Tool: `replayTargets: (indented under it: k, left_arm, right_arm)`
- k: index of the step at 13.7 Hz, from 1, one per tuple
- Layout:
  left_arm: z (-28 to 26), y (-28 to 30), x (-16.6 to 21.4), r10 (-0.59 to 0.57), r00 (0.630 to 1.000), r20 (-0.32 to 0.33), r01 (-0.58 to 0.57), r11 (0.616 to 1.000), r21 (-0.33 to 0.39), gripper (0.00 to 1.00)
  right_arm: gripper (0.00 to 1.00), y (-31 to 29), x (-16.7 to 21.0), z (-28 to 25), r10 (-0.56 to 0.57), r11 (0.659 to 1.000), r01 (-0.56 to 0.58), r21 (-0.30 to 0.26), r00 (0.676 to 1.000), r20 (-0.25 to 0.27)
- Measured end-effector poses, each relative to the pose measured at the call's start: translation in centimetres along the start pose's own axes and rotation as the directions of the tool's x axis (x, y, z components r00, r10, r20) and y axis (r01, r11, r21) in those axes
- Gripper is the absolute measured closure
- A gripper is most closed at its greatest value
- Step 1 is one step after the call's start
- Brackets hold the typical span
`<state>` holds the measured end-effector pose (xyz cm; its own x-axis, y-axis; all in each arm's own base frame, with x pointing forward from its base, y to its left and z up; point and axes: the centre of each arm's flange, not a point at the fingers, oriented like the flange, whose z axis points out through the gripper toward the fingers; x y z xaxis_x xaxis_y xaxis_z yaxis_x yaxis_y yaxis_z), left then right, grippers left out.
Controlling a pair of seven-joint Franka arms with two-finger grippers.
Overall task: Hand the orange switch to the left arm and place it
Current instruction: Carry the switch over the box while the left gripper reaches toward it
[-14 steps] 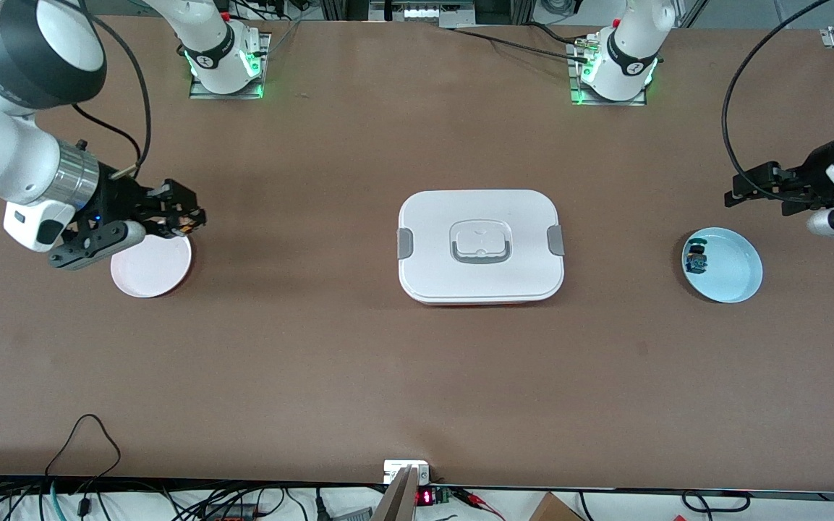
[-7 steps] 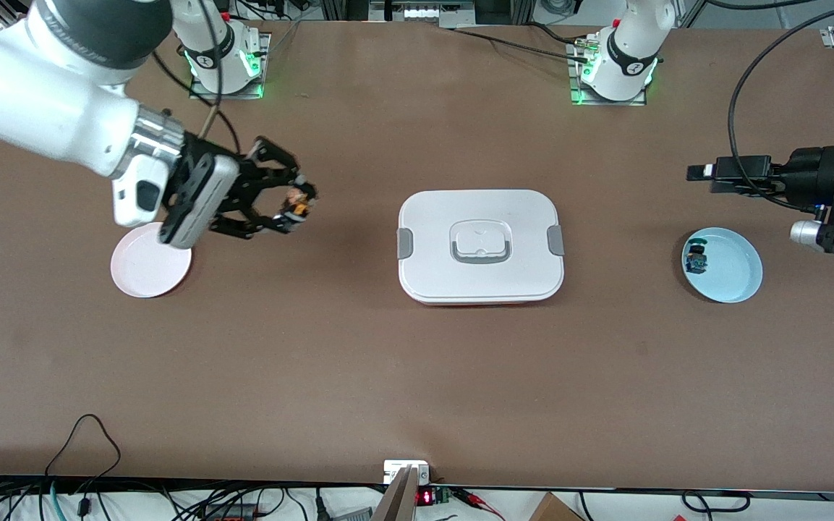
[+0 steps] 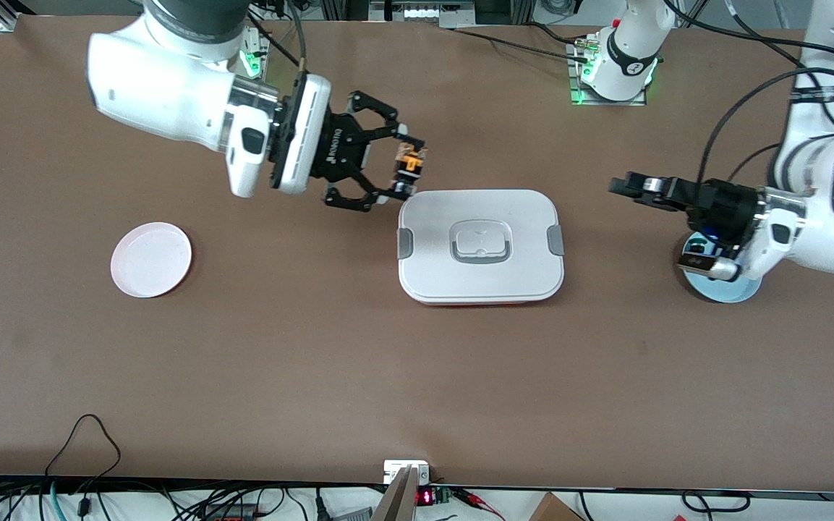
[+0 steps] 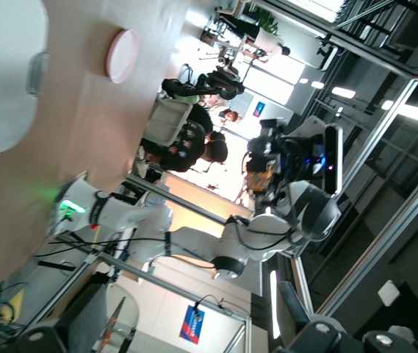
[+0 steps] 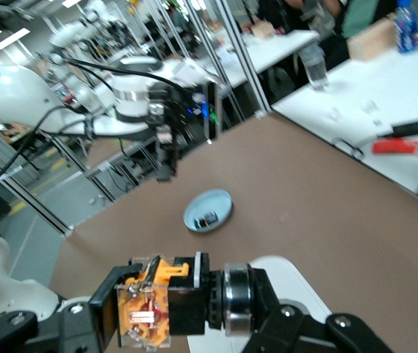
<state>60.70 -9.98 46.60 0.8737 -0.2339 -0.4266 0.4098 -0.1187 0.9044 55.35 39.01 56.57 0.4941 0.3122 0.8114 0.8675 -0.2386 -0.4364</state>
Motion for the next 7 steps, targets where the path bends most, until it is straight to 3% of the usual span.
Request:
replayTargets:
  k: [3, 7]
  left_arm:
    - [5.3, 3.0, -0.5, -0.061, 0.998, -0.034, 0.061, 0.998, -0.009, 0.00]
    - [11.2, 6.4, -2.1, -0.096, 0.990, -0.100, 0.099, 0.995, 0.024, 0.00]
  right_arm:
    - [0.28, -0.8, -0.4, 1.9, -0.046, 0.997, 0.050, 0.059, 0.996, -0.070]
    - [0.28, -0.3, -1.0, 2.8, -0.233, 0.968, 0.245, 0.062, 0.960, -0.158]
